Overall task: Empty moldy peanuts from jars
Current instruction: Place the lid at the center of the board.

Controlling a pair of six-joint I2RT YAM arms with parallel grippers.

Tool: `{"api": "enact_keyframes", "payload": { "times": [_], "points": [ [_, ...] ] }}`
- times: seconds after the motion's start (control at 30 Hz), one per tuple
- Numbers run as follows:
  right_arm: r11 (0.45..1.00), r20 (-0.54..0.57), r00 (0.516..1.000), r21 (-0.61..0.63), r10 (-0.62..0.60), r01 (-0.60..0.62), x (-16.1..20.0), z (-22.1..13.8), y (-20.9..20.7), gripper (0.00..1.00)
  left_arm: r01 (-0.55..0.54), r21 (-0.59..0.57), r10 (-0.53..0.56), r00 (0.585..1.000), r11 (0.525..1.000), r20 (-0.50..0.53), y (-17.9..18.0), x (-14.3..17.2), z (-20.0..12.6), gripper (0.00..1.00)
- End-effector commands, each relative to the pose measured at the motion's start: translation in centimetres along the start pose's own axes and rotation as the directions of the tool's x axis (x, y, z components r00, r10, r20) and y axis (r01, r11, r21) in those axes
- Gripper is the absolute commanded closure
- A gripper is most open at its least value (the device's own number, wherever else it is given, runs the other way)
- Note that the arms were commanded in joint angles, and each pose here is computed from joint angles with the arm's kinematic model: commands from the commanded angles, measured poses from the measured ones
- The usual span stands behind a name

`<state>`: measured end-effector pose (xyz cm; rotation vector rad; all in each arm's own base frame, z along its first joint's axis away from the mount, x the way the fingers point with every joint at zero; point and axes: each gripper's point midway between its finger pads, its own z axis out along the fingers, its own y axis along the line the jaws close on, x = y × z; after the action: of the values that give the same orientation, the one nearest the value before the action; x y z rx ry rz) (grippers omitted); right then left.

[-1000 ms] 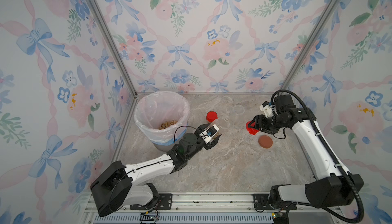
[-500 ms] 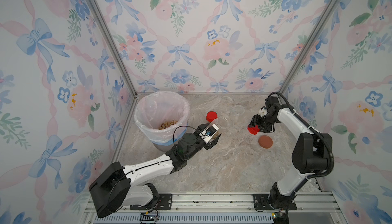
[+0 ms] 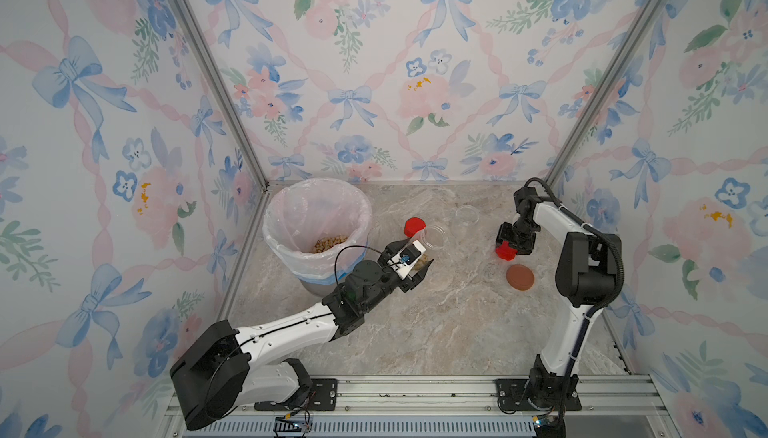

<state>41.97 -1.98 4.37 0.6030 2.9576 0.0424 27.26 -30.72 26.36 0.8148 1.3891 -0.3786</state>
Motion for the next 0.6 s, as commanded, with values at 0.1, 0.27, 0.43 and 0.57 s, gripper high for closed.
{"api": "enact_keyframes", "payload": {
  "times": [0.1, 0.27, 0.43, 0.57],
  "points": [
    [1.000, 0.005, 1.000, 0.025, 0.017, -0.017, -0.7, 0.6, -1.0, 0.40, 0.024, -0.017, -0.024, 0.999, 1.000, 0.029, 0.3, -0.8, -0.3, 0.87],
    [0.999, -0.009, 1.000, 0.034, 0.013, -0.013, -0.5, 1.0, -1.3, 0.32, 0.026, -0.019, -0.025, 0.999, 0.999, 0.038, 0.4, -1.2, -0.5, 0.87],
    [1.000, -0.015, 1.000, 0.015, 0.013, -0.013, -0.4, 1.3, -1.0, 0.23, 0.032, -0.021, -0.032, 0.999, 0.999, 0.037, 0.4, -1.3, -0.6, 0.87],
    [1.000, -0.006, 1.000, 0.000, 0.009, -0.009, -0.4, 0.8, -0.8, 0.15, 0.031, -0.019, -0.030, 0.999, 0.999, 0.022, 0.2, -0.8, -0.4, 0.87]
  ]
}}
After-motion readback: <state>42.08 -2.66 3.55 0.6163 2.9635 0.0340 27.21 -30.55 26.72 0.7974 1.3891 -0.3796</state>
